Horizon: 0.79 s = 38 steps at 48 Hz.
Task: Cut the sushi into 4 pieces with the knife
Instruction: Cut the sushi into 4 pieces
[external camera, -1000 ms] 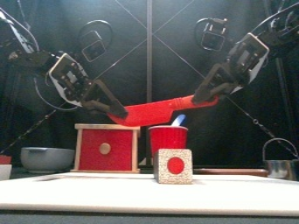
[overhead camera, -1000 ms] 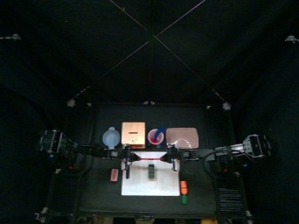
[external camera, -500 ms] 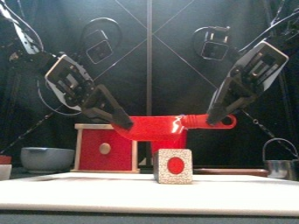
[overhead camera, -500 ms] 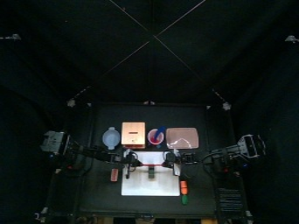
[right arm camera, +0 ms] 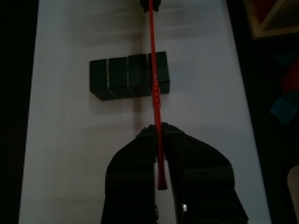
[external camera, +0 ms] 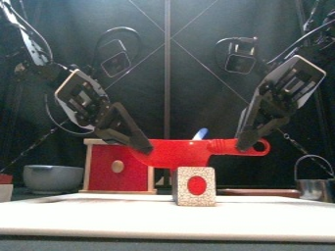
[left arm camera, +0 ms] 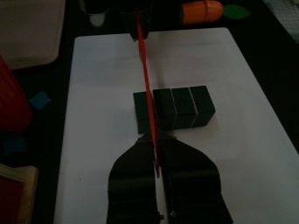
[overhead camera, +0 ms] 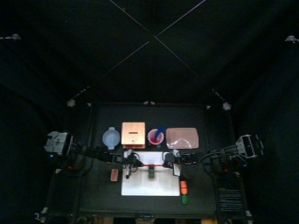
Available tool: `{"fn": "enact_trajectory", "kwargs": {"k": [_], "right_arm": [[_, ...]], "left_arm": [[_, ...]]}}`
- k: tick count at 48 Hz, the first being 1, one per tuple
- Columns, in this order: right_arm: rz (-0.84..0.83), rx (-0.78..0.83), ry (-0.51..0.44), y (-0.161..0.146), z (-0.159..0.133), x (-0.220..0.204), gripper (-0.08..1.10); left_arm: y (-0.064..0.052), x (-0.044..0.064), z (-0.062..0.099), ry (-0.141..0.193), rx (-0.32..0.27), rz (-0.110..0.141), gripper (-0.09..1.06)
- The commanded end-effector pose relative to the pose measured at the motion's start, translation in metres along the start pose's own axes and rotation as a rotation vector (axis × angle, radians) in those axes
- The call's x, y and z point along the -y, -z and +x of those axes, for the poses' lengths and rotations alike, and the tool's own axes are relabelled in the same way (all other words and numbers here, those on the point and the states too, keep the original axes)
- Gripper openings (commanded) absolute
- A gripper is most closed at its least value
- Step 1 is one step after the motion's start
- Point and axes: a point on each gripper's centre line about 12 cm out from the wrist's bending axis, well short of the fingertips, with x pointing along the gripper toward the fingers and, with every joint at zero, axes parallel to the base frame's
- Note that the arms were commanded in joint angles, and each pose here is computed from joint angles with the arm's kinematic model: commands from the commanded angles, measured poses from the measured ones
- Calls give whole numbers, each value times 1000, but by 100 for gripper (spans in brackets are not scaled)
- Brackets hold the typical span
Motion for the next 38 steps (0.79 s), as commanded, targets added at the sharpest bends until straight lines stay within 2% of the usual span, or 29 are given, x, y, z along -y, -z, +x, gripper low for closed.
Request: {"fn": "enact_trajectory", "kwargs": {"k": [1,11,38], "right_arm": [[6,44,4,-14,-2,2,7],[11,21,10,-9,4,4,7],[11,-5,8,-5,13,2,7]], "left_arm": [[-21,1,8,2,64,5,24],[-17,1,15,3,51,1,24],[-10,16,19,38,23,12,24]]}}
